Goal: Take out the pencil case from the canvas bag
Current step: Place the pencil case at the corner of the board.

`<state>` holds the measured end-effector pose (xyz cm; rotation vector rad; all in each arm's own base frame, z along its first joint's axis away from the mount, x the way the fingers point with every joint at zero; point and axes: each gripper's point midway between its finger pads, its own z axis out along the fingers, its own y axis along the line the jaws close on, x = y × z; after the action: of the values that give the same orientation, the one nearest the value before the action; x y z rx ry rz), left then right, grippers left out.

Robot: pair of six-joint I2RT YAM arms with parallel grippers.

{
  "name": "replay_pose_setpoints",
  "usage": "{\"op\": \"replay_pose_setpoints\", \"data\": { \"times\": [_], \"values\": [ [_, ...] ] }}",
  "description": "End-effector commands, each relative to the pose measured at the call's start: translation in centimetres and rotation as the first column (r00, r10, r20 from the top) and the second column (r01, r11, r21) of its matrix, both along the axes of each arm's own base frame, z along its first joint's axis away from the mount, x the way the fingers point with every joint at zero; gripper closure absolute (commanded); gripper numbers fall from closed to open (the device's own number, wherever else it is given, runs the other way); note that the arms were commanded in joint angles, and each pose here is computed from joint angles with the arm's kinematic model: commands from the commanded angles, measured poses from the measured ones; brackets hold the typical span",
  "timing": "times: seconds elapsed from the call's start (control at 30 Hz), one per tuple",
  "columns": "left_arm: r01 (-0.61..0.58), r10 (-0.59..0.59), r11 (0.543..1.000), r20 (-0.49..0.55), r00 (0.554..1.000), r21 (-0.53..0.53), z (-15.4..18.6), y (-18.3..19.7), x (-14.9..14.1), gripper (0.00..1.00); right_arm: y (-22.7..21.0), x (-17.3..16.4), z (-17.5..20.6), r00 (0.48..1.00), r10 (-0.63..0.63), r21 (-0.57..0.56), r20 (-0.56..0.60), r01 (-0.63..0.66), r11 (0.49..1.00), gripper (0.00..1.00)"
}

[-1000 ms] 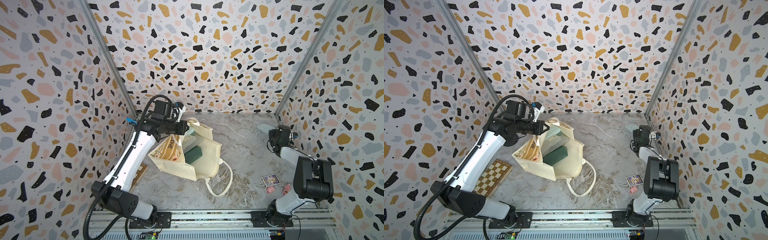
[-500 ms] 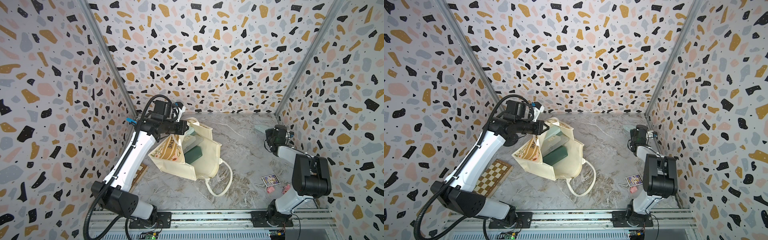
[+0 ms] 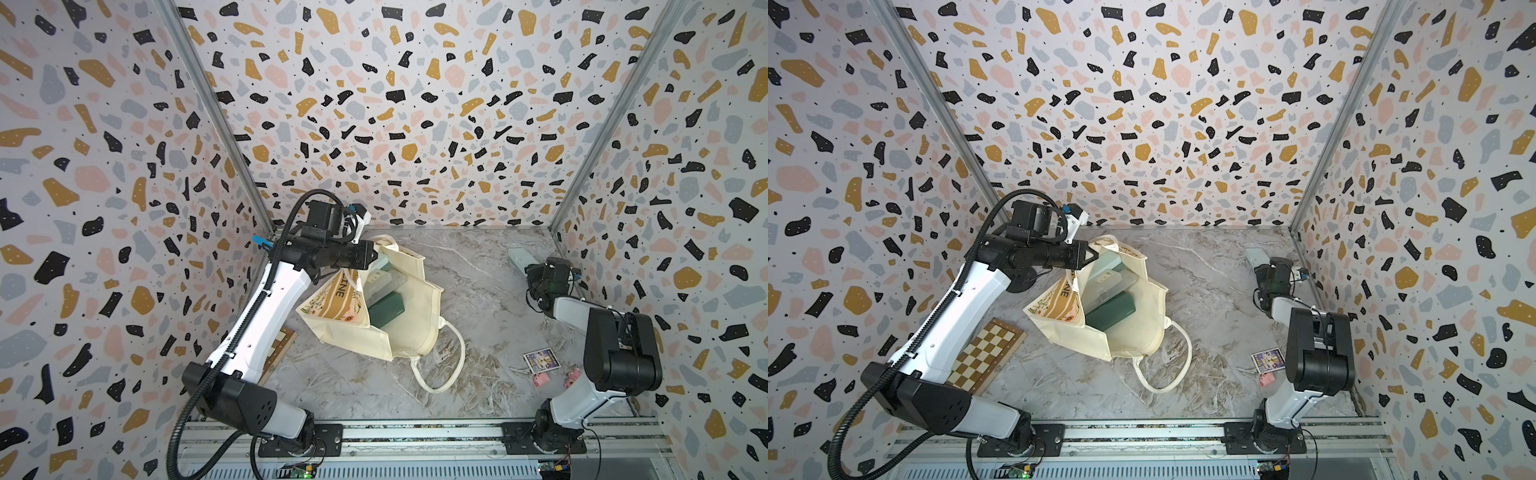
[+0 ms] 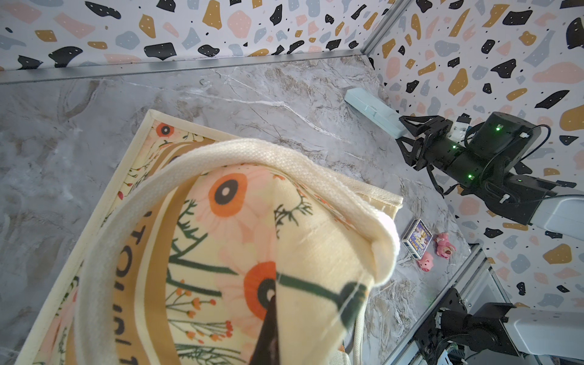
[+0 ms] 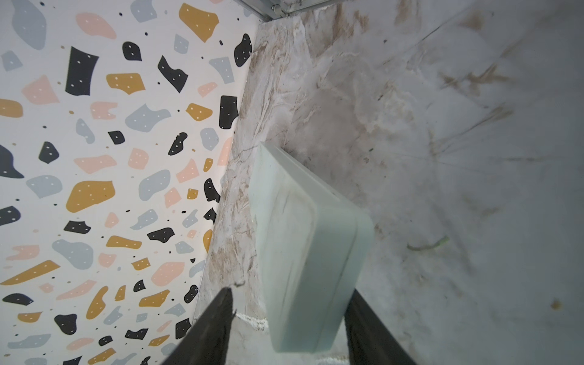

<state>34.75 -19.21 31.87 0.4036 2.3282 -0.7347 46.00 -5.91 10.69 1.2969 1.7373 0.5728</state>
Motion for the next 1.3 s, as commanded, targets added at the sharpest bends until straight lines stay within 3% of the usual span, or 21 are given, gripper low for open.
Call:
{"op": "replay_pose_setpoints", "data": {
  "times": [0.0,0.3,0.5,0.63,0.77,0.9,1.0,1.03,1.13,1.23,1.27],
  "values": [
    [0.03,-0.018,0.996,0.142,0.99,-0.082,4.3,-0.5,0.1,1.0,0.7,1.4,0.3,0.997,0.071,-0.026,0.014,-0.071,0.997,0.43],
    [0.027,-0.015,0.997,0.148,0.989,-0.076,4.3,-0.4,0.1,1.0,1.4,3.4,-0.6,0.991,0.134,-0.031,-0.011,-0.134,0.99,0.42],
    [0.023,-0.012,0.997,0.147,0.989,-0.076,4.3,-0.4,0.1,1.0,0.9,2.1,-1.4,0.99,0.117,-0.033,-0.076,-0.119,0.992,0.24],
    [0.021,-0.008,0.996,0.148,0.989,-0.083,4.4,-0.2,0.2,1.0,0.9,0.6,0.9,0.989,0.131,-0.115,-0.069,-0.139,0.984,0.24],
    [0.023,-0.008,0.994,0.137,0.991,-0.105,4.5,-0.2,0.6,1.0,3.8,-1.3,5.0,0.97,0.237,-0.234,-0.049,-0.242,0.942,0.28],
    [0.032,-0.018,0.994,0.127,0.992,-0.103,4.2,-0.4,0.9,1.0,10.0,-4.2,9.1,0.89,0.455,-0.371,-0.026,-0.432,0.822,0.35],
    [0.056,-0.042,0.993,0.125,0.991,-0.106,4.3,-0.8,0.9,1.0,15.2,-7.5,11.3,0.769,0.639,-0.471,-0.022,-0.572,0.672,0.44],
    [0.062,-0.049,0.993,0.125,0.991,-0.105,4.3,-0.9,1.0,1.0,16.9,-8.9,11.8,0.711,0.703,-0.497,-0.018,-0.616,0.611,0.45],
    [0.073,-0.061,0.992,0.115,0.991,-0.099,4.0,-1.1,1.4,1.0,22.6,-13.7,13.1,0.464,0.885,-0.567,0.021,-0.724,0.393,0.49],
    [0.068,-0.06,0.994,0.099,0.993,-0.084,3.6,-1.2,2.2,1.0,26.2,-18.0,13.2,0.311,0.95,-0.624,-0.031,-0.748,0.225,0.5],
    [0.067,-0.059,0.995,0.097,0.994,-0.08,3.6,-1.2,2.3,1.0,27.1,-19.1,12.8,0.287,0.956,-0.633,-0.06,-0.752,0.186,0.5]
  ]
}}
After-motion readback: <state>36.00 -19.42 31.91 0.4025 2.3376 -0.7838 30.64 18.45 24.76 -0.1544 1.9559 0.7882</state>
